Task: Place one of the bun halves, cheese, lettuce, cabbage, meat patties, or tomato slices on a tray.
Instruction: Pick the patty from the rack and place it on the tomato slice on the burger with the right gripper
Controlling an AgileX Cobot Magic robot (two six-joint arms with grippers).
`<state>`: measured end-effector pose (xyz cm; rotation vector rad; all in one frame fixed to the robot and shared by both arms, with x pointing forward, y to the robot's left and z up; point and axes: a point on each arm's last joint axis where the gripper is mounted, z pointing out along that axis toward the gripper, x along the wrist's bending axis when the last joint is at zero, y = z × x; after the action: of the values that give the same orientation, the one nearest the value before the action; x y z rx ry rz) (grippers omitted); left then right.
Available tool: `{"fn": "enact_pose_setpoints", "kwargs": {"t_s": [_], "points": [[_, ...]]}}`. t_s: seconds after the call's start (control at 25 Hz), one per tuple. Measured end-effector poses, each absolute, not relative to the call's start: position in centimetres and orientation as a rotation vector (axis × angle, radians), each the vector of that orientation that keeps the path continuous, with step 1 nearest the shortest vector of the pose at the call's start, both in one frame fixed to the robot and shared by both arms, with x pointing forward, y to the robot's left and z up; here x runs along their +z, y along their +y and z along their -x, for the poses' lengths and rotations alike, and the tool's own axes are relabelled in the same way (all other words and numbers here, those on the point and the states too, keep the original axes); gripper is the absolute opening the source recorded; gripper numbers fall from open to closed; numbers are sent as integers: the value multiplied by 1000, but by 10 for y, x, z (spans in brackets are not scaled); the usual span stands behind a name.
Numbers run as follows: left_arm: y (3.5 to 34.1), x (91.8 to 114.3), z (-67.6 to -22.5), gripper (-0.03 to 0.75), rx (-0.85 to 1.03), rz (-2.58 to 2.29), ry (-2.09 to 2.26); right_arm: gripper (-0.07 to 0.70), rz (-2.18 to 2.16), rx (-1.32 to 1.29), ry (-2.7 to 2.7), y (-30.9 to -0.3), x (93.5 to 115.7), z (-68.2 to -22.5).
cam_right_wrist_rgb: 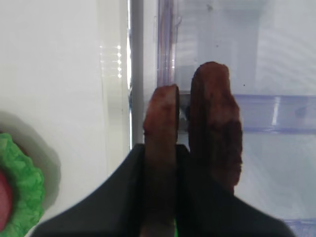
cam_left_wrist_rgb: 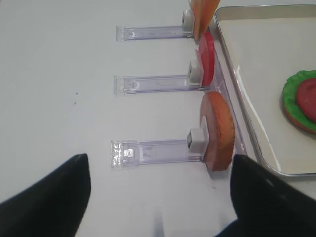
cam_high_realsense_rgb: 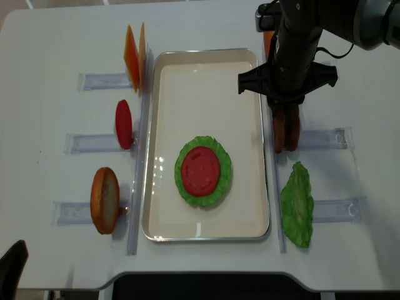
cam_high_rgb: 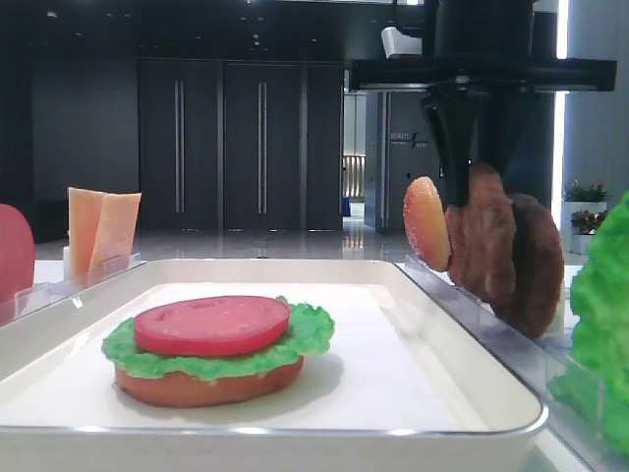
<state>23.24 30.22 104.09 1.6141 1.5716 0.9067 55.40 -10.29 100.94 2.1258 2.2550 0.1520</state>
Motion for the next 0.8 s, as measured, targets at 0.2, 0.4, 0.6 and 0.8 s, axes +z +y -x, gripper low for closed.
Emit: {"fn": "enact_pose_setpoints", "kwargs": {"t_s": [0.2, 0.4, 0.6, 0.8], "points": [[302, 1041, -232, 692, 907, -1615, 1571, 111, -2130, 180, 2261, -101, 1020, -553], [302, 1041, -232, 692, 908, -1616, 1570, 111, -2110, 252, 2257, -101, 1038, -547], [302, 1041, -232, 692, 909, -1617, 1569, 111, -2098, 311, 2249, -104, 1056, -539], [302, 1041, -232, 692, 909, -1617, 1569, 111, -2045, 412, 2275, -88, 1069, -524]]}}
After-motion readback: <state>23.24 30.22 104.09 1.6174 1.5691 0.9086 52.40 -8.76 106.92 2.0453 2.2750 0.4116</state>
